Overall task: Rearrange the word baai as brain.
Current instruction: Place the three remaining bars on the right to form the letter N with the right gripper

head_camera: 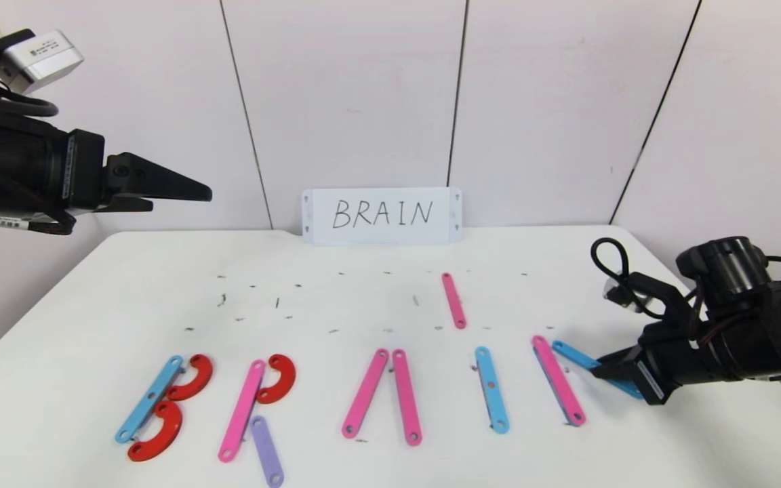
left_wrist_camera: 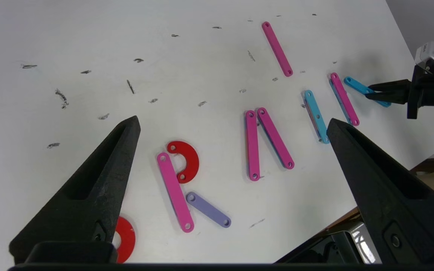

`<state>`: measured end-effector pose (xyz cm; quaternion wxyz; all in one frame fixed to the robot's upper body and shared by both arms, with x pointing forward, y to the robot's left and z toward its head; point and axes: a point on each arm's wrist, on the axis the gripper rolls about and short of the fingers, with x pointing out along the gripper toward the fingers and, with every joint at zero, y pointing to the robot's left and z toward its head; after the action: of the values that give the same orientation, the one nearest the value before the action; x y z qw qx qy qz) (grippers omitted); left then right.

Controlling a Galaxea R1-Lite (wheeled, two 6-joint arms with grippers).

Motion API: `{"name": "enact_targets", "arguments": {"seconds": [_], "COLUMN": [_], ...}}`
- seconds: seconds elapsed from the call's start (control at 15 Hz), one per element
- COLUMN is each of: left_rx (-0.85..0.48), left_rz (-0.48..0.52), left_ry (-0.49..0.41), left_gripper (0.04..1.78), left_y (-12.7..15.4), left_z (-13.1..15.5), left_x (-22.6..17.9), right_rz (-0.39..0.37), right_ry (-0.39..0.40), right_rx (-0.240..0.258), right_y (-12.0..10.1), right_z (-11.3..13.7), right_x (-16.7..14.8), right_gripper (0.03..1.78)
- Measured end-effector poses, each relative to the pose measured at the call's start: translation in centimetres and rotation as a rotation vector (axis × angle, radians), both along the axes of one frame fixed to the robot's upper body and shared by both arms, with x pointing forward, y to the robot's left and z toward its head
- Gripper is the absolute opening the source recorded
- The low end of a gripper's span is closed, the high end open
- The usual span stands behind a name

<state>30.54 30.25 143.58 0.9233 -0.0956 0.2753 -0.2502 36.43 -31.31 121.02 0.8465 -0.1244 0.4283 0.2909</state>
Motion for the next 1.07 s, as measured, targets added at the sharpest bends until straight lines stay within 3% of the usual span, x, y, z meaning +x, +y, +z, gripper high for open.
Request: {"name": "enact_targets", "arguments": {"seconds": [0.53,1.07], "left_rx": [0.000,0.002], "left_rz": [-0.002,-0.003], "left_ry": [0.001,0.004], "left_gripper": [1.73,1.73], "left_y": [0.0,-0.1], "left_z": [0.0,-0.1], "left_x": [0.1,0.1], "right_rz": [-0.018,0.018], "right_ry": [0.017,0.029], "right_rx": [-0.004,-0.022], "right_y": [-0.7,-0.7], "right_z": [-0.7,-1.5], "right_x": [0.8,1.2], "right_gripper": [0.27,0.27]}}
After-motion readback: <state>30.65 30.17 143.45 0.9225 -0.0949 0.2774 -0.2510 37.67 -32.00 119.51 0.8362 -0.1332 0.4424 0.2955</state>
